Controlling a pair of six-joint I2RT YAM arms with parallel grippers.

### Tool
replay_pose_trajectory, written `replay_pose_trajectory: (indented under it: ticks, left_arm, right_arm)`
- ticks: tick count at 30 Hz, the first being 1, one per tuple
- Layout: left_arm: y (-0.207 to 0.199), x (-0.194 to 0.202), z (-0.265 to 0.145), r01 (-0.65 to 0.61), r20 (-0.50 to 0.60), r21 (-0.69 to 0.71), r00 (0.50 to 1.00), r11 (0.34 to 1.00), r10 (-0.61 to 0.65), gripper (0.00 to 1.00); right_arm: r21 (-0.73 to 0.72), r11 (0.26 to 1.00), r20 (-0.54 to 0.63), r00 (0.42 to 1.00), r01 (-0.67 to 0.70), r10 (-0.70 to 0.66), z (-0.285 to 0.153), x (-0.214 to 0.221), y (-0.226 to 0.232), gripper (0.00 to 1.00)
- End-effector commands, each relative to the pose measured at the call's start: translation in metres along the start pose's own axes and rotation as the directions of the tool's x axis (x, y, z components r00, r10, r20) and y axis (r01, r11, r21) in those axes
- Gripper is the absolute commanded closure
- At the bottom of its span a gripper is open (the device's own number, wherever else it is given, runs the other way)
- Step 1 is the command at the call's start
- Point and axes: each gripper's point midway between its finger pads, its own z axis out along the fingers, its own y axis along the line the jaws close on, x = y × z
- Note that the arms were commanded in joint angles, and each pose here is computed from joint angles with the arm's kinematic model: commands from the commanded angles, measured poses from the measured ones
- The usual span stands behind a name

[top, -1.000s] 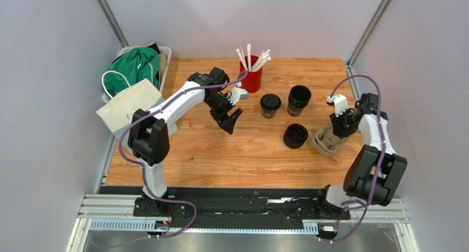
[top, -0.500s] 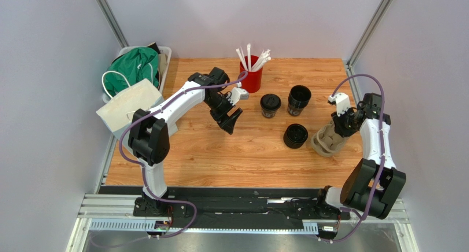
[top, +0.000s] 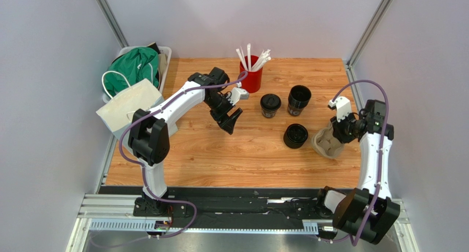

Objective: Pack the takeout coffee

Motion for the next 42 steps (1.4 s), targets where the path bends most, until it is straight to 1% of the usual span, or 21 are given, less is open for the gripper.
replay_pose_trajectory:
  ticks: [1, 5, 14, 17, 24, 27, 33, 37, 42]
  left_arm:
    - [-0.001, -0.007, -0.002, -0.018, 0.016, -0.006, 1.0, 1.0, 0.018, 0.13]
    - [-0.001, -0.006, -0.002, -0.015, 0.015, -0.005, 1.0, 1.0, 0.016, 0.14]
    - [0.0, -0.005, 0.0, -0.017, 0.012, -0.006, 1.0, 1.0, 0.017, 0.14]
    - [0.0, -0.006, -0.001, -0.016, 0.013, -0.006, 1.0, 1.0, 0.016, 0.14]
    - [0.001, -0.005, 0.001, -0.015, 0.01, -0.007, 1.0, 1.0, 0.015, 0.14]
    - [0.001, -0.005, 0.001, -0.015, 0.01, -0.007, 1.0, 1.0, 0.015, 0.13]
    - [0.001, -0.005, 0.001, -0.015, 0.008, -0.005, 1.0, 1.0, 0.015, 0.14]
    - [0.001, -0.005, 0.001, -0.014, 0.009, -0.006, 1.0, 1.0, 0.014, 0.14]
    - [0.001, -0.004, 0.001, -0.013, 0.007, -0.005, 1.0, 1.0, 0.013, 0.14]
  right_arm:
    - [-0.027, 0.999, 0.013, 1.0, -0.025, 0.025, 0.004, 0.008, 0.014, 0.77]
    - [-0.041, 0.999, 0.025, 0.999, -0.036, 0.037, 0.011, 0.011, 0.019, 0.77]
    - [-0.027, 0.998, 0.019, 0.998, -0.052, 0.052, 0.024, 0.014, 0.01, 0.75]
    - [-0.032, 0.998, 0.006, 0.999, -0.05, 0.051, 0.027, 0.017, 0.01, 0.71]
    - [-0.049, 0.999, -0.012, 1.0, -0.022, 0.021, 0.027, 0.021, 0.011, 0.52]
    - [-0.044, 0.999, -0.02, 1.0, 0.014, -0.015, 0.023, 0.02, 0.008, 0.47]
    - [-0.057, 0.996, -0.041, 0.997, 0.067, -0.069, 0.02, 0.017, 0.001, 0.43]
    - [-0.112, 0.991, -0.067, 0.995, 0.068, -0.076, 0.026, 0.02, 0.001, 0.42]
    - [-0.167, 0.984, -0.069, 0.994, 0.067, -0.079, 0.033, 0.022, 0.006, 0.4]
